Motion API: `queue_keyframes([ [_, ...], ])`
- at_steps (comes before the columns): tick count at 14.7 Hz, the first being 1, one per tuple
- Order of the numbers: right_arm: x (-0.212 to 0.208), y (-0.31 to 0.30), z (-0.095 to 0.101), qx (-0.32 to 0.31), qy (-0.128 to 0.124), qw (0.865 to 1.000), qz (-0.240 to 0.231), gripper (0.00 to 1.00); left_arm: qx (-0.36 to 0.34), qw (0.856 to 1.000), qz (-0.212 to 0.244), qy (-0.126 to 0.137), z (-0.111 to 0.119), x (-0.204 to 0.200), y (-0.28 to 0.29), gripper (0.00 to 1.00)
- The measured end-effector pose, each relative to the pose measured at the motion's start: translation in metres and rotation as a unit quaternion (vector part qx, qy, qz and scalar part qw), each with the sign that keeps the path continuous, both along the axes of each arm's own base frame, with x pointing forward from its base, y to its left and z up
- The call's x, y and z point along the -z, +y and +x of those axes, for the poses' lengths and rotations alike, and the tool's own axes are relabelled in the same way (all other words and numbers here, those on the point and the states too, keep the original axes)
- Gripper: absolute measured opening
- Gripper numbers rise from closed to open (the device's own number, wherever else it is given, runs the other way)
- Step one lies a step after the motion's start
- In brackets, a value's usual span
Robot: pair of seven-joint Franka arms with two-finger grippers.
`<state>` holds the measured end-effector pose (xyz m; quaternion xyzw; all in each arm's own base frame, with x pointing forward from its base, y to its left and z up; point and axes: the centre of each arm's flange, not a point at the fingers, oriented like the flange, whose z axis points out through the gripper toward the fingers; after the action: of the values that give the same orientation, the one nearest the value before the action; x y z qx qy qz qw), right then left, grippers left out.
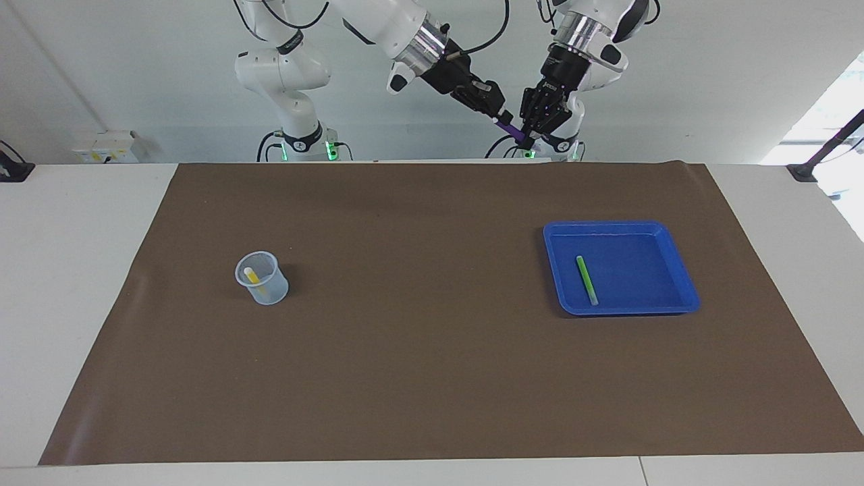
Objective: Right arm passes pens to left for tray arrangement
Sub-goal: 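Close the left gripper on the purple pen and open the right gripper, then place the purple pen in the tray while the right gripper returns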
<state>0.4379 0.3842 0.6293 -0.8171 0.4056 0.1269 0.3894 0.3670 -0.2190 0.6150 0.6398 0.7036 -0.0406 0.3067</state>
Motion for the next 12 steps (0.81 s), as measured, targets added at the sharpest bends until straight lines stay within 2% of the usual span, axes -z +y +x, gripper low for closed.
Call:
queue_keyframes([
  [4, -0.005, -0.008, 0.003, -0.028, -0.041, 0.996, -0.070, 0.65, -0.014, 1.000, -0.001, 0.004, 0.009, 0.003, 0.012, 0.18],
  [8, -0.006, -0.068, 0.035, -0.096, -0.070, 0.979, -0.165, 1.00, -0.007, 1.000, 0.012, -0.010, 0.020, 0.005, 0.029, 0.18],
  [10, 0.007, -0.099, 0.052, -0.140, -0.087, 0.966, -0.199, 1.00, 0.032, 0.999, 0.031, -0.018, 0.032, 0.016, 0.042, 0.18],
  [12, 0.021, -0.139, 0.070, -0.195, -0.105, 0.945, -0.241, 1.00, 0.091, 0.995, 0.048, -0.017, 0.049, 0.035, 0.063, 0.18],
])
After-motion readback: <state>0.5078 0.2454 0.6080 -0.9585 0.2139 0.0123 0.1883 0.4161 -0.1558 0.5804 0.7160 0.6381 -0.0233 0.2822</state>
